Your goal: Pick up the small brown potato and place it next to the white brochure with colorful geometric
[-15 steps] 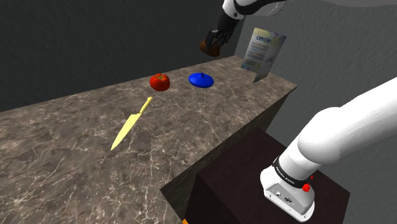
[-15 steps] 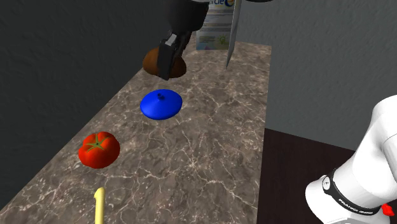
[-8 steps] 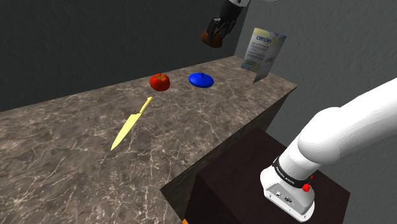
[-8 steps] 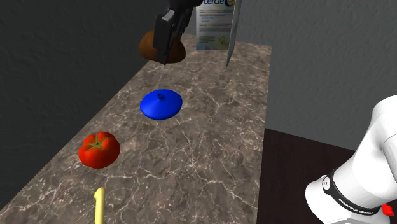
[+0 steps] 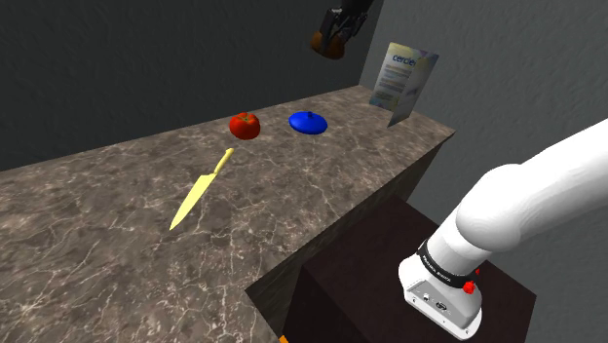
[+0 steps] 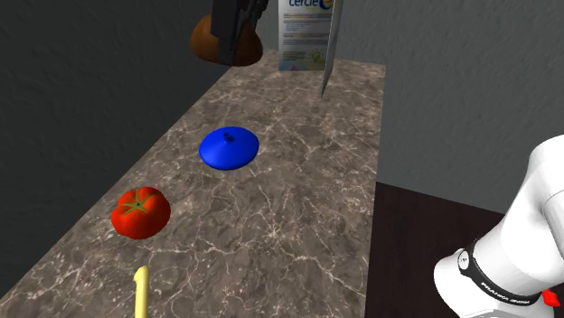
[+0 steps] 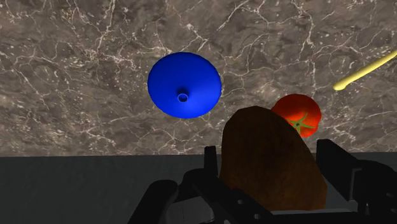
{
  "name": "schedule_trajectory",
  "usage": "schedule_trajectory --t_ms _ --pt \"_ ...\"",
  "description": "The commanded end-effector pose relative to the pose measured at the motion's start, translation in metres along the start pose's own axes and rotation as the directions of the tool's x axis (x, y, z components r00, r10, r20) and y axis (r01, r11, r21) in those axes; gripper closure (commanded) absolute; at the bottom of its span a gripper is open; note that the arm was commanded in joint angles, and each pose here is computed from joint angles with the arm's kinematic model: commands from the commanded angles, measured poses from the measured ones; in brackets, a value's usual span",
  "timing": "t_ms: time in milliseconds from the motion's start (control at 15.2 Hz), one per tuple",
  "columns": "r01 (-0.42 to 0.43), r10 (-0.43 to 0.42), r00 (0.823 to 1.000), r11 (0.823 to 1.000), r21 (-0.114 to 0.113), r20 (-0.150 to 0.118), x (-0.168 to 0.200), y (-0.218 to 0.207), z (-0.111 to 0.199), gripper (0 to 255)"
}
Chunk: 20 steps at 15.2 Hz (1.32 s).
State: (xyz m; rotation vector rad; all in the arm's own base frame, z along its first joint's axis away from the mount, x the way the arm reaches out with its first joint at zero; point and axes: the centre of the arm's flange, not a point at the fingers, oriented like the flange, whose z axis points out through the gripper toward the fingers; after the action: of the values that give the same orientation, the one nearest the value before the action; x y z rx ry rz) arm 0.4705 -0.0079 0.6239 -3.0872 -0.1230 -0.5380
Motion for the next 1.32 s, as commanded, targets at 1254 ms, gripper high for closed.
schedule_trajectory --t_ms 1254 --pt "0.0 0.0 1.0 1.0 0.0 0.0 -0.023 0.11 -0.073 255"
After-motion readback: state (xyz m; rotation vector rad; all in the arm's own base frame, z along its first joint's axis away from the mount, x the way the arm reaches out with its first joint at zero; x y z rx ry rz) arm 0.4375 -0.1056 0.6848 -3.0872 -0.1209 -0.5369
